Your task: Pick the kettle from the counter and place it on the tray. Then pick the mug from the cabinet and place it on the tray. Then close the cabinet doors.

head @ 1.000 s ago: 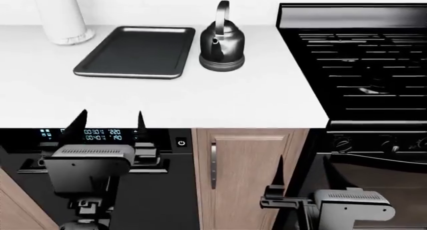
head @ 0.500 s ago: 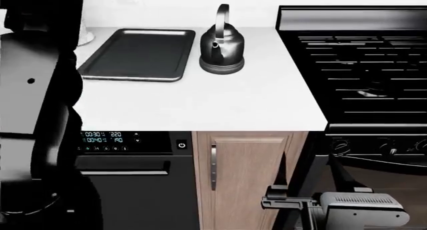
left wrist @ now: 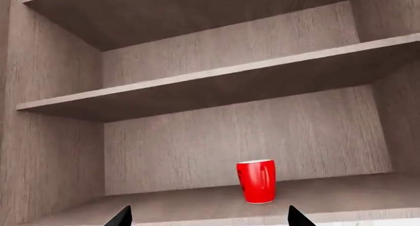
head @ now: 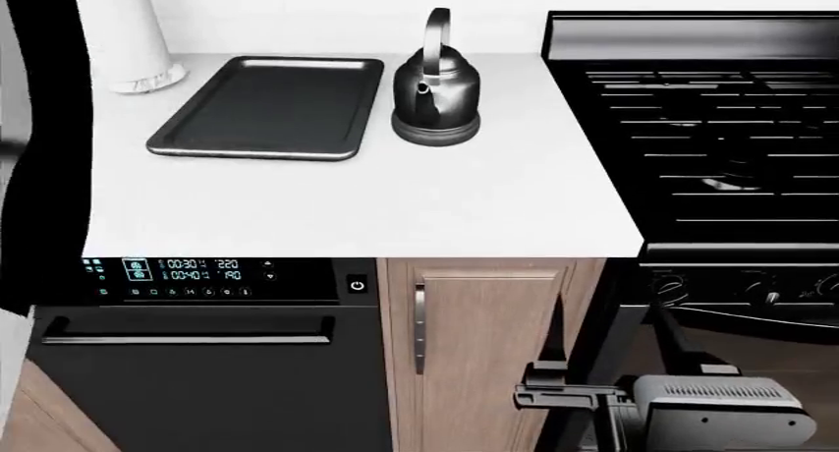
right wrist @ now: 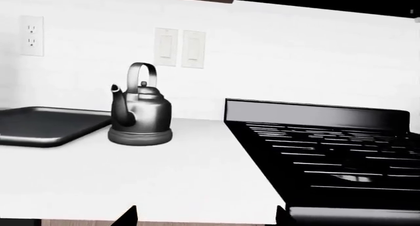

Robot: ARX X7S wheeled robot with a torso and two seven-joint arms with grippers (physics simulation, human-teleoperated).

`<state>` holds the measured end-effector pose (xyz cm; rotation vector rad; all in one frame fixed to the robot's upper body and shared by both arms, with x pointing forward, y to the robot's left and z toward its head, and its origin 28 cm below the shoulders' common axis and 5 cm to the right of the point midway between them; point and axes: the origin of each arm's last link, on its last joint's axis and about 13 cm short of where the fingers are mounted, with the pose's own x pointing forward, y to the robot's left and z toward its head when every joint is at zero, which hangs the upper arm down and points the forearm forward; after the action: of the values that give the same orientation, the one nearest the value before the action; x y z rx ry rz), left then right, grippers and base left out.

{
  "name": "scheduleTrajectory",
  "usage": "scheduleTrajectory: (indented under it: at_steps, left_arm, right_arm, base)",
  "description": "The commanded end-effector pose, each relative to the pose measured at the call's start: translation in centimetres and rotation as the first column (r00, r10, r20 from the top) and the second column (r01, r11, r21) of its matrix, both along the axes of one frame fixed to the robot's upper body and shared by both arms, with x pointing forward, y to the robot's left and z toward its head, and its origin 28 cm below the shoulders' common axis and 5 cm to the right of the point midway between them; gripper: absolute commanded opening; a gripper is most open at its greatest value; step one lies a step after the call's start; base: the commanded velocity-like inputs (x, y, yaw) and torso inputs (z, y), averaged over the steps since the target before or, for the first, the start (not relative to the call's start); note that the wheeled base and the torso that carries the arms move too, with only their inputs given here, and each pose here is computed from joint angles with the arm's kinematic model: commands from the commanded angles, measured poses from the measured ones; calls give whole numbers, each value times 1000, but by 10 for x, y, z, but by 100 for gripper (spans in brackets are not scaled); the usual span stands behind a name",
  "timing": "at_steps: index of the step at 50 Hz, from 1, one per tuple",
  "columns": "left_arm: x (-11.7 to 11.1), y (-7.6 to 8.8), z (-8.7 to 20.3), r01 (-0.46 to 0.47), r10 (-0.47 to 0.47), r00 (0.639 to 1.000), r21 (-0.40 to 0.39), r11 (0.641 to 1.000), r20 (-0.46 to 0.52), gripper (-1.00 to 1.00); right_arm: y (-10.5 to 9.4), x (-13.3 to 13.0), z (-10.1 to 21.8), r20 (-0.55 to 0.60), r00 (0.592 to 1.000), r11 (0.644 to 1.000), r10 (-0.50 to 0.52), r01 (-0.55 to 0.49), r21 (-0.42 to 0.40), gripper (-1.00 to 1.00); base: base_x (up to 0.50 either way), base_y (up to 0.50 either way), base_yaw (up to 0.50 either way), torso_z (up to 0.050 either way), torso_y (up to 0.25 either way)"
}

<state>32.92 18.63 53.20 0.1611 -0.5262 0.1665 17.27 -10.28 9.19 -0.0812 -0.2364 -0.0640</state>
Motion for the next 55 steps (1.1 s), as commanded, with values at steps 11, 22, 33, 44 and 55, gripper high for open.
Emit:
scheduleTrajectory:
  at_steps: [11,22,33,44,55]
  left_arm:
    - [-10,-3,34,-50,48,998,-48,998,-38,100]
    - [-13,-4,37,-39,38,999,-34,999,-25,100]
    - [-8,2,31,-76,74,995,-26,997,-63,100]
    - [-4,5,27,-89,88,993,-3,996,-76,100]
    - [-6,7,27,-81,81,994,-5,997,-79,100]
  right_arm:
    - [-5,-3,6,-3,1000,998,8,-8,60,100]
    - [-8,-4,10,6,1000,998,-8,7,61,100]
    - [-22,-7,87,157,985,990,-77,94,-104,100]
    - [-30,8,199,230,972,978,-55,99,-186,100]
    - [-27,14,238,245,969,975,-44,95,-201,100]
  base:
    - [0,-186,0,50,0]
    - [0,-500,0,50,0]
    - [0,-34,0,21,0]
    - [0,0,0,0,0]
    - [0,0,0,0,0]
